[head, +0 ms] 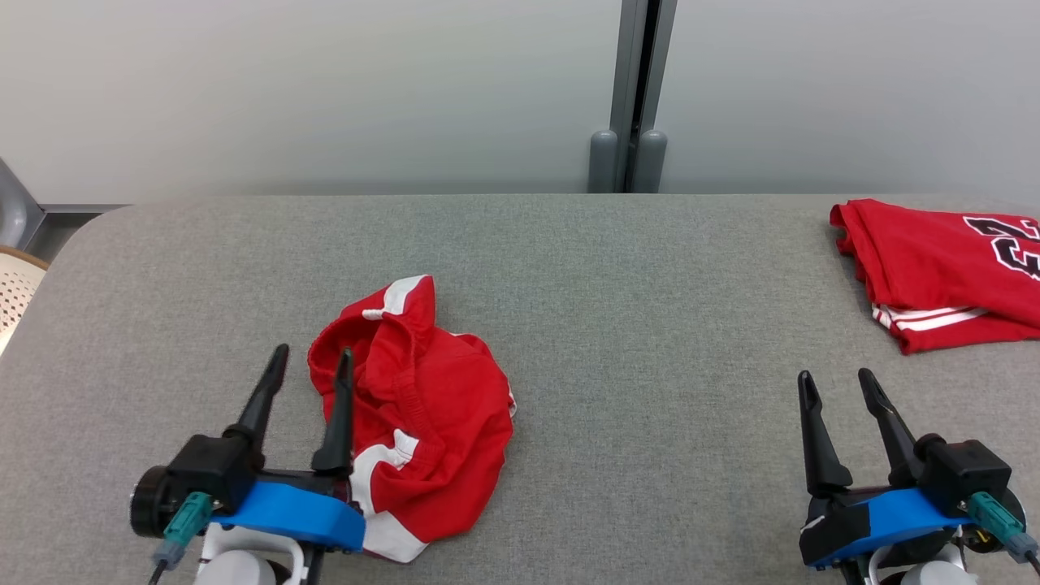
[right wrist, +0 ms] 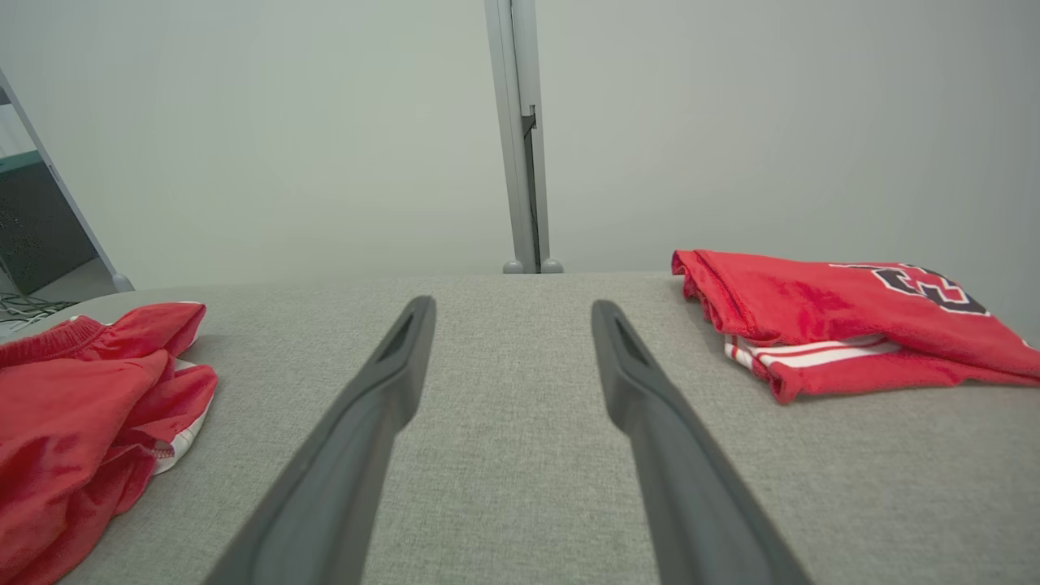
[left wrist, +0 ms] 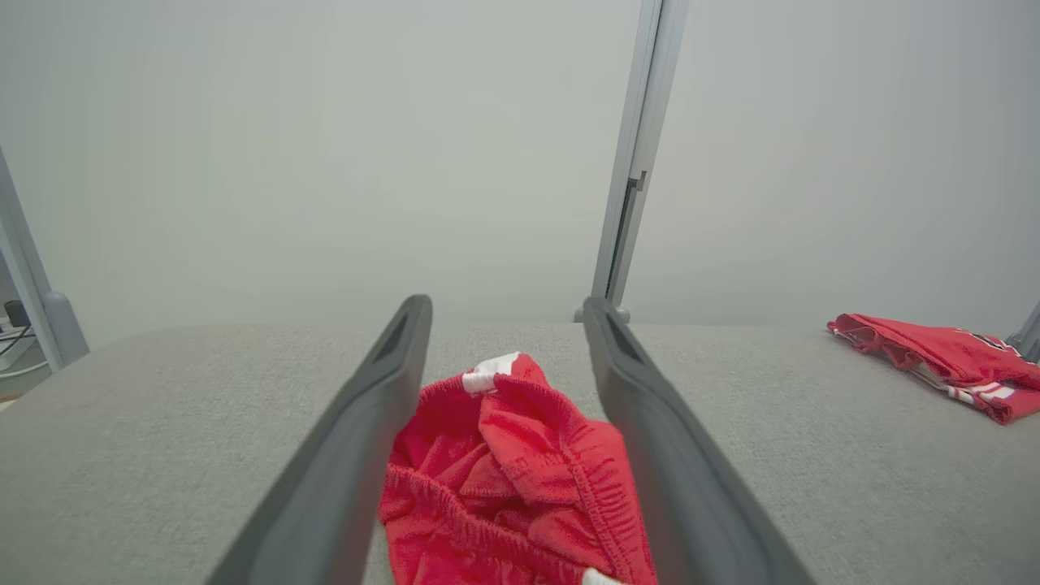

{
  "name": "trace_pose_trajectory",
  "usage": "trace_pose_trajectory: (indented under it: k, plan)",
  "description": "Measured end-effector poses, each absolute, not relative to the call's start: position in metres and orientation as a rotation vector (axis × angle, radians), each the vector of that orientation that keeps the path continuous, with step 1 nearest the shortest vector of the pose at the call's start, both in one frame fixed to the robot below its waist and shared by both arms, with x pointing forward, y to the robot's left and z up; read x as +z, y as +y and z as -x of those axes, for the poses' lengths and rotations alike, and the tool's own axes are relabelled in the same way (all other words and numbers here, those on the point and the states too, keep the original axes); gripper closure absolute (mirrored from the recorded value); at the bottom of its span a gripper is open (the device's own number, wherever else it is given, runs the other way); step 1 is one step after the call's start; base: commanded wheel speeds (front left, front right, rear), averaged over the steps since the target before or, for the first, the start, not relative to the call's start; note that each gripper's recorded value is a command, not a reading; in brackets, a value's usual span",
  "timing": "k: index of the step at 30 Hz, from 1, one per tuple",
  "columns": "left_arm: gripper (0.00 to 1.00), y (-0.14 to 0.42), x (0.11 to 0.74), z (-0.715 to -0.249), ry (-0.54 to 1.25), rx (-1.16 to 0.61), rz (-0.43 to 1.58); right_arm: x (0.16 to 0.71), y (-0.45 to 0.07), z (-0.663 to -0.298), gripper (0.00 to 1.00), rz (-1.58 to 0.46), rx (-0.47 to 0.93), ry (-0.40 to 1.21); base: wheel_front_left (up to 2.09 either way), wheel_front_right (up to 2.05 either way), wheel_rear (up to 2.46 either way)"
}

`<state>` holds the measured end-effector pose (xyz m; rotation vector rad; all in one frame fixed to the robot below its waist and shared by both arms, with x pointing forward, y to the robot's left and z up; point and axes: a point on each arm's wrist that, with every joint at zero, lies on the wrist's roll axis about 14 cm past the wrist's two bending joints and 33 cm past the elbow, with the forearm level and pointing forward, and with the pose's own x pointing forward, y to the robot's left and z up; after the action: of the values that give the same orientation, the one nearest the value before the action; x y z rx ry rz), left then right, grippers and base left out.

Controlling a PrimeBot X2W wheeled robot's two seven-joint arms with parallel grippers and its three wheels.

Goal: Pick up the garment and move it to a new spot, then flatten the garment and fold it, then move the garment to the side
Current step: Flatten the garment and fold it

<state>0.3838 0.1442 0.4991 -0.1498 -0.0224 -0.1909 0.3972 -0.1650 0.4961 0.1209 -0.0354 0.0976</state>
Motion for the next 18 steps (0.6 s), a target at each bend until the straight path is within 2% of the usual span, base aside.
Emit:
trace_pose_trajectory:
  k: [10,18]
  plan:
    - [0.0,0.208,0.517,-0.375,-0.095,-0.02,0.057,0.495,-0.163,-0.392,0.0,-0.122,0.103,-0.033,0.0,0.0,0.0]
    - [0.0,0.22,0.512,-0.369,-0.081,0.007,0.034,0.493,-0.161,-0.393,0.0,-0.123,0.108,-0.025,0.0,0.0,0.0]
